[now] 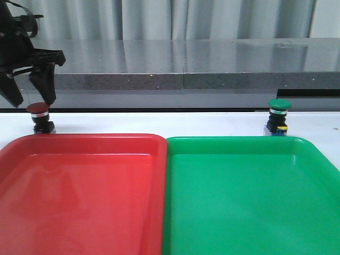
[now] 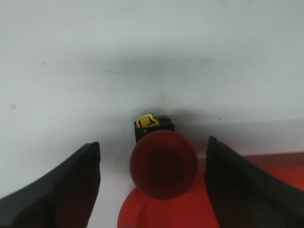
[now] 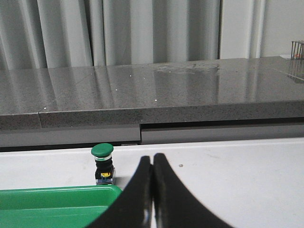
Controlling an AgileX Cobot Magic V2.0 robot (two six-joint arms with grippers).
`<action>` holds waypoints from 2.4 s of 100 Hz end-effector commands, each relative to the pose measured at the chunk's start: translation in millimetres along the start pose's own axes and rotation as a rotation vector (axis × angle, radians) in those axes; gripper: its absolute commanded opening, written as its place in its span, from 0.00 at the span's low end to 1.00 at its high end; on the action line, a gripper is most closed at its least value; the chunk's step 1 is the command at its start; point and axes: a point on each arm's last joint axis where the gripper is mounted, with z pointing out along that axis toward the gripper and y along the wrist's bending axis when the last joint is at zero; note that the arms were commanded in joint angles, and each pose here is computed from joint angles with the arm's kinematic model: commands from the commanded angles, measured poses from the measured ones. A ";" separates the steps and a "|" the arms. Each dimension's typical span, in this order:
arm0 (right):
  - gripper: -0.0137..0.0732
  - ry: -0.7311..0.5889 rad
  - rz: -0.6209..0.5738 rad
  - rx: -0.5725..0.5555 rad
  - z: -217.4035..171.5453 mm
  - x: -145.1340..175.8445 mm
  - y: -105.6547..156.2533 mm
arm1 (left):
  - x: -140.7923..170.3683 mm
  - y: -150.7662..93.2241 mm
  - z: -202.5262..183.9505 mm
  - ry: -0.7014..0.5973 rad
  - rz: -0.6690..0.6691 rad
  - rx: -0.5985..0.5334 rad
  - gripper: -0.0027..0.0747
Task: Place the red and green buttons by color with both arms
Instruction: 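Lower the left gripper over the red button and close on it, then lift the red button with the left gripper and move it over the red tray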
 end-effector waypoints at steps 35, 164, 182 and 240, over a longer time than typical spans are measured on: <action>0.08 -0.113 -0.016 -0.005 -2.8 -14.1 1.2 | -10.7 -8.7 -15.4 -0.082 -0.001 0.037 0.63; 0.08 -0.113 -0.016 -0.005 -2.8 -14.1 1.2 | -4.7 -39.4 -96.4 -0.234 0.027 0.061 0.11; 0.08 -0.113 -0.016 -0.005 -2.8 -14.1 1.2 | 23.1 -67.7 -103.8 -0.243 0.036 0.007 0.11; 0.08 -0.113 -0.016 -0.005 -2.8 -14.1 1.2 | 106.1 -96.4 -55.3 -0.070 -0.006 0.005 0.11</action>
